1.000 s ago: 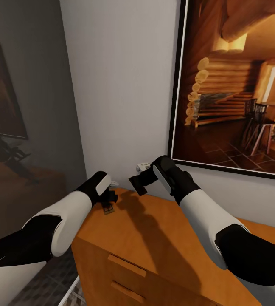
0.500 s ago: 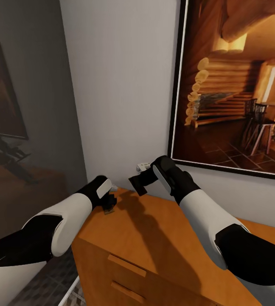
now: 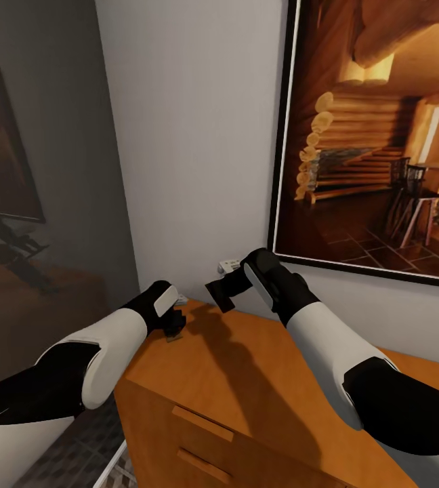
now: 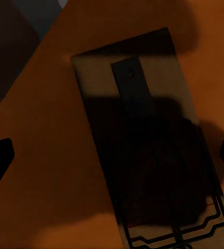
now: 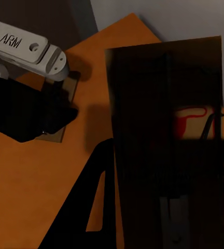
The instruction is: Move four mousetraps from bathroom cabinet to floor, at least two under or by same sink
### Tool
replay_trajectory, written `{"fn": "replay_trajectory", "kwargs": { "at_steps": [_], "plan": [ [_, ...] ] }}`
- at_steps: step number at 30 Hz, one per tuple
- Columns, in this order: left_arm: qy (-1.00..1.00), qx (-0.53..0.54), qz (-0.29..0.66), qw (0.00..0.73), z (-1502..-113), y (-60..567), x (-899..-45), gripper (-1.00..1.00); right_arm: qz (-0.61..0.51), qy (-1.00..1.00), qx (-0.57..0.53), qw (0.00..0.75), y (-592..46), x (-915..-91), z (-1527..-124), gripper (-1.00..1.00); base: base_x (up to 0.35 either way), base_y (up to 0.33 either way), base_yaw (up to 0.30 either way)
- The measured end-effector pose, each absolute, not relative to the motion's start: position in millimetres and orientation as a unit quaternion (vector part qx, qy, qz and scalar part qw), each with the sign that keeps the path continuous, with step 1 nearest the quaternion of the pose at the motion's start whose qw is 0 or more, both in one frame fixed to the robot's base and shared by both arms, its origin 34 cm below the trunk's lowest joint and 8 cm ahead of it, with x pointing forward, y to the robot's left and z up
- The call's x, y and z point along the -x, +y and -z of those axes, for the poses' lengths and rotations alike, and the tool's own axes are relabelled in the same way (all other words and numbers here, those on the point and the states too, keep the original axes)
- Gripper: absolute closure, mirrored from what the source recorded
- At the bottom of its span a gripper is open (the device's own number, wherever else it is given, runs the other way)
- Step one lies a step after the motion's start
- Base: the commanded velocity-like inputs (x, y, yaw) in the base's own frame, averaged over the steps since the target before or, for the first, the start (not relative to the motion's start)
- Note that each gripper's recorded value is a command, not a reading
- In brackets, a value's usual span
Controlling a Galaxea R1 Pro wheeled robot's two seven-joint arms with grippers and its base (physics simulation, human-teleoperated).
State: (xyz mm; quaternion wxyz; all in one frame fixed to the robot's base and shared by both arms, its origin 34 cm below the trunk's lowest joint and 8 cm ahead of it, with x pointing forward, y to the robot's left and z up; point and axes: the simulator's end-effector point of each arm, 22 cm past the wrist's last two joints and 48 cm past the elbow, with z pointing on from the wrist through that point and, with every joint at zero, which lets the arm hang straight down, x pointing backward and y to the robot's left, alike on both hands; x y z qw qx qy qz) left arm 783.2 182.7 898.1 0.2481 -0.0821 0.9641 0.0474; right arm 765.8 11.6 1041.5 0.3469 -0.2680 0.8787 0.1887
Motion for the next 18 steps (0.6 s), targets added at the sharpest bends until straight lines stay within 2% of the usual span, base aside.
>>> {"fn": "replay_trajectory", "kwargs": {
  "at_steps": [5, 6, 18],
  "plan": [
    [0.964, 0.082, -0.047, 0.248, -898.1, 182.7, -783.3, -1.0, -0.189, 0.879, 0.268, 0.347, 11.6, -765.8, -1041.5, 1.0, 0.0, 0.0, 0.0],
    [0.964, 0.082, -0.047, 0.248, -898.1, 182.7, -783.3, 1.0, -0.189, 0.879, 0.268, 0.347, 11.6, -765.8, -1041.5, 1.0, 0.0, 0.0, 0.0],
    [0.964, 0.083, -0.048, 0.249, -898.1, 183.2, -783.6, 1.0, -0.189, 0.879, 0.268, 0.347, 11.9, -765.7, -1041.5, 1.0, 0.0, 0.0, 0.0]
  ]
}}
